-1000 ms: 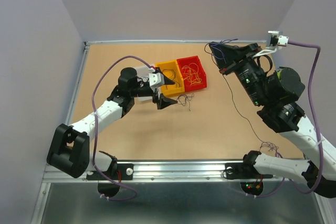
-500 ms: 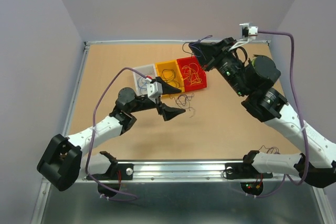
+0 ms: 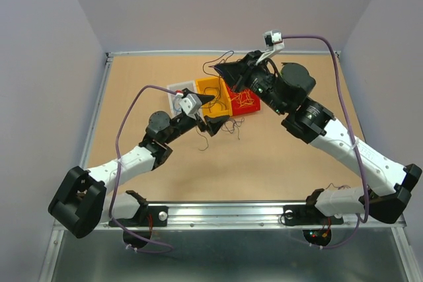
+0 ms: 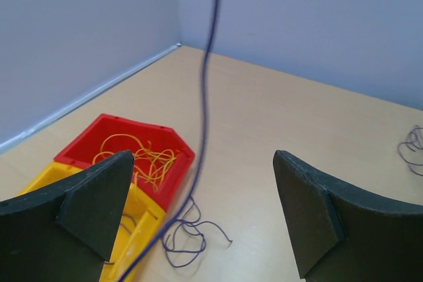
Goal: Untangle the cables
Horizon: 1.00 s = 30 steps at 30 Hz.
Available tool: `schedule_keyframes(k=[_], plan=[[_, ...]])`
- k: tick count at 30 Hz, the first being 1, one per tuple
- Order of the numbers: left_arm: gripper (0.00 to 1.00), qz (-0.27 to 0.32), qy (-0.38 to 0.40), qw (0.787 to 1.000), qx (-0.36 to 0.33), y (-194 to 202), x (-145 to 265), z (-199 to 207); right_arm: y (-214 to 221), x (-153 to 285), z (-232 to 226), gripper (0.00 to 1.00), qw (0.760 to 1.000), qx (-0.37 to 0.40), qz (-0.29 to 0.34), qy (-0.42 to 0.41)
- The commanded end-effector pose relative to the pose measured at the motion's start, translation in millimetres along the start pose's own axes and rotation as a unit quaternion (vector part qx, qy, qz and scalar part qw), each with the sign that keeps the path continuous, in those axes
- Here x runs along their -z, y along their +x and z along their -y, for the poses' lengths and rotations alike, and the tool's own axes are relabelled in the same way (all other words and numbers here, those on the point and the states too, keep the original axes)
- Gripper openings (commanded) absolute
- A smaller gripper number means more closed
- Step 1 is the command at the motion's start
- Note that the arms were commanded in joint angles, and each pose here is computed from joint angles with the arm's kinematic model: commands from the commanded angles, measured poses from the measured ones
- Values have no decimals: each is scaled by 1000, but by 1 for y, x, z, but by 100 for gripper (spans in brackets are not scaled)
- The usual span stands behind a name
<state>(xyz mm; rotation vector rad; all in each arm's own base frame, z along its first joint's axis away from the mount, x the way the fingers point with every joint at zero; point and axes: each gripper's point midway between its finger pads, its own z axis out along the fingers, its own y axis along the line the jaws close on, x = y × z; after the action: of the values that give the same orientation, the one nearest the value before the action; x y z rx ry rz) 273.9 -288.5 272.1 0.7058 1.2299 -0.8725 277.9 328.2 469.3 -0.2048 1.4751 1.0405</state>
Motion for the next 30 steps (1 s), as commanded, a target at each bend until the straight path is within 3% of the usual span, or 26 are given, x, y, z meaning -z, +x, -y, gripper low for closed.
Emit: schedule_keyframes(k=[1,8,16,30], plan=[[99,30,-51,996,-64,-21,-2,-23,-57,19,-29,1,997,-6,68,-40],[97,-30,89,983,-160,6,4,15,-70,26,-5,1,994,19,101,22],[96,-39,46,983,-173,0,7,-6,-83,32,28,1,983,50,135,112],[99,-62,-39,988,-138,7,3,-54,-73,22,25,1,986,65,119,98]])
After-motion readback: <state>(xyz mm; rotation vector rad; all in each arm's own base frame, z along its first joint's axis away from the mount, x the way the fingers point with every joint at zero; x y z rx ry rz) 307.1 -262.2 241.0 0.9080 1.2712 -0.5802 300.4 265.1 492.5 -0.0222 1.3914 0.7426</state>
